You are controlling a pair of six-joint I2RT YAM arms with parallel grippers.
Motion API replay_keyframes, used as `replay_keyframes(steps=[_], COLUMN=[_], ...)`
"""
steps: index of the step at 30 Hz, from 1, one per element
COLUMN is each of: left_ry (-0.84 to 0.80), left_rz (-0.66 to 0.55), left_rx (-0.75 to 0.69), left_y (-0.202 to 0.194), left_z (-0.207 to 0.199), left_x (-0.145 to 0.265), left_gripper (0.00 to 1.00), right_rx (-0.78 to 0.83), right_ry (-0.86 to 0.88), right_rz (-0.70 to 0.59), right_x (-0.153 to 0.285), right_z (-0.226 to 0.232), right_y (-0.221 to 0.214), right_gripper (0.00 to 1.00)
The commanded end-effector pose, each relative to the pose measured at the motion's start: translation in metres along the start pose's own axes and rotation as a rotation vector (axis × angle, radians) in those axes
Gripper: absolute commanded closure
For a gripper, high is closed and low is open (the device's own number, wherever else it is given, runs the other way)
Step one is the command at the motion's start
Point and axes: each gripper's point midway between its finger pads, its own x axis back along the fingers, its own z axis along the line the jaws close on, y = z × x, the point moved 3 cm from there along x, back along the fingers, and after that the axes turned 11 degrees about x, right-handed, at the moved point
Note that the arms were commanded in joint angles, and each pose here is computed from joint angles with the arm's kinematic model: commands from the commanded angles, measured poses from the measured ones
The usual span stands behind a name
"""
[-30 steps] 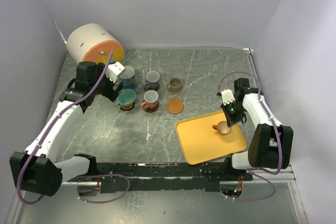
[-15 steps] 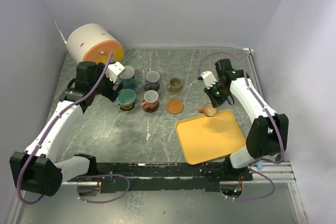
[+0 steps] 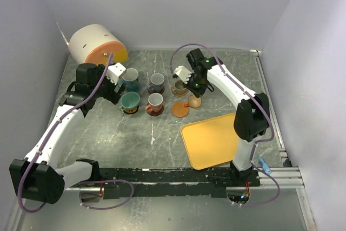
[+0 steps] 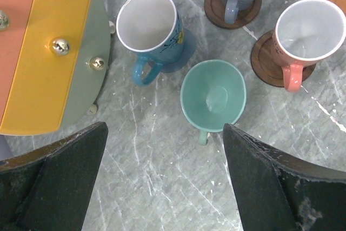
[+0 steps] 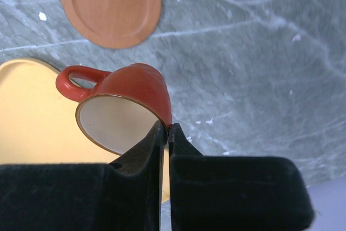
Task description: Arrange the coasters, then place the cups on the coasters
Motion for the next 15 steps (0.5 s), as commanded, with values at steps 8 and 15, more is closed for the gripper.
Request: replay_keyframes(steps=[8,15], left_ry=[0.003,0.039], left_rz=[-0.028,-0.034], left_rx=[0.033,0.049], left_y=[0.001,0.001], left_z=[0.004,0.011], left_x=[0.006,0.007], left_gripper=[0.01,0.01], right_rx=[0.241,0.286], right_ry=[0.081,0.145], right_rz=[0.017,0.038], right_x=[-0.019,-0.043], right_z=[-0.001,0.006], right_y=[0.042,0.05], right_gripper=[1.0,1.0])
